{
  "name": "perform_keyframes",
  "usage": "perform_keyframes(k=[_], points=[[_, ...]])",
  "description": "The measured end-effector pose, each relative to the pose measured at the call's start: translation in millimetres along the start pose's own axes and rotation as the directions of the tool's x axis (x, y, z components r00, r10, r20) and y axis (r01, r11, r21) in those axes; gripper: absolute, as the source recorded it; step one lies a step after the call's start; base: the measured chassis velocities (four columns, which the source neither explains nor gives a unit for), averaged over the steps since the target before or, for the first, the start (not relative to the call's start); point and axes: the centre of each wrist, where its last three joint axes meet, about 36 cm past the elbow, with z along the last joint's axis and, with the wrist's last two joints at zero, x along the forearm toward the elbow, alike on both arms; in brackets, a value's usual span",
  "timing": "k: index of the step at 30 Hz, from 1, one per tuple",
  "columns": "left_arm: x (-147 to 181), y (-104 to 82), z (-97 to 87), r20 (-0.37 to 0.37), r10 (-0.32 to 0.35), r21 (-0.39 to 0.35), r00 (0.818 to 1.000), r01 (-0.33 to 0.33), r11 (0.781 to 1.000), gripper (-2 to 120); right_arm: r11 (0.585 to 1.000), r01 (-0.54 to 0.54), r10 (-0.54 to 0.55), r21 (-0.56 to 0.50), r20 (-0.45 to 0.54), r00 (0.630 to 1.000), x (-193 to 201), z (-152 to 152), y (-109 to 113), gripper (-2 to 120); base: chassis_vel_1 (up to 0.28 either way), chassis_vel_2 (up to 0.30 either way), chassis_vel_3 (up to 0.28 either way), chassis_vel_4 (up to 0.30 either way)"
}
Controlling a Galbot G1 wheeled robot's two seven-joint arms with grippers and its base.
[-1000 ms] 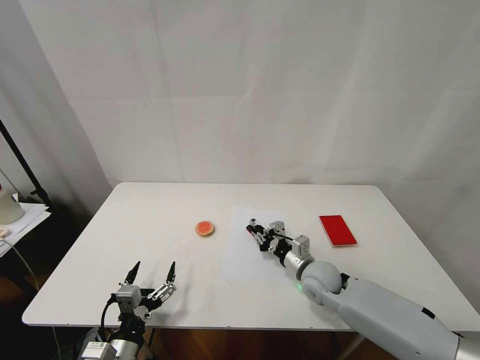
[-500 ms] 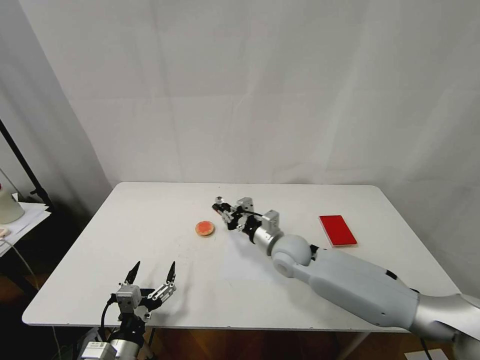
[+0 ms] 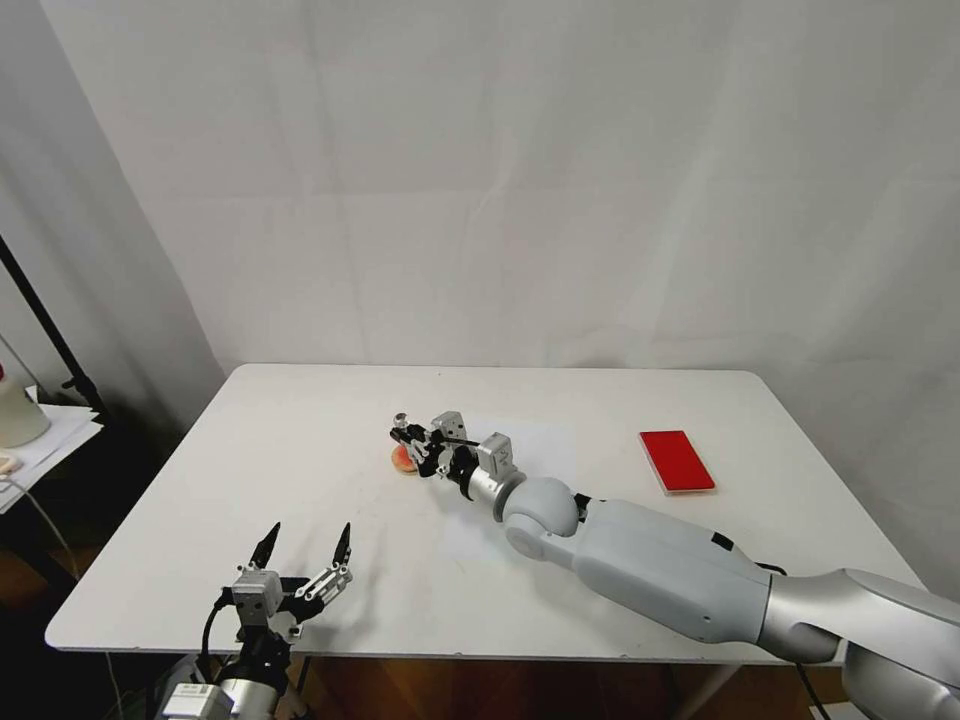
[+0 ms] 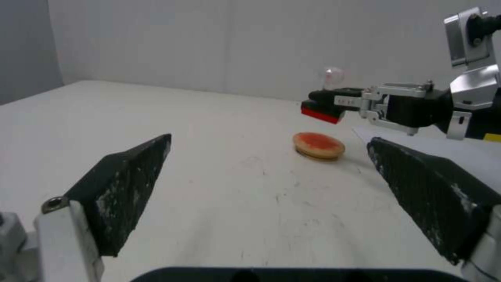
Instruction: Pick up the stamp from the ink pad and place it onto another ink pad.
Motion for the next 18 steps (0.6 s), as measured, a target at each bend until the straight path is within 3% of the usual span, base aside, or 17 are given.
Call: perform_keyframes(k=[18], points=[[0.0, 0.0, 0.0, 0.000, 0.000, 0.000, 1.000, 0.000, 1.000, 100, 1.000, -0.011, 0.011, -0.024, -0.011, 1.000, -3.1, 20.9, 5.3, 9, 0.000, 0.000, 0.000, 0.000]])
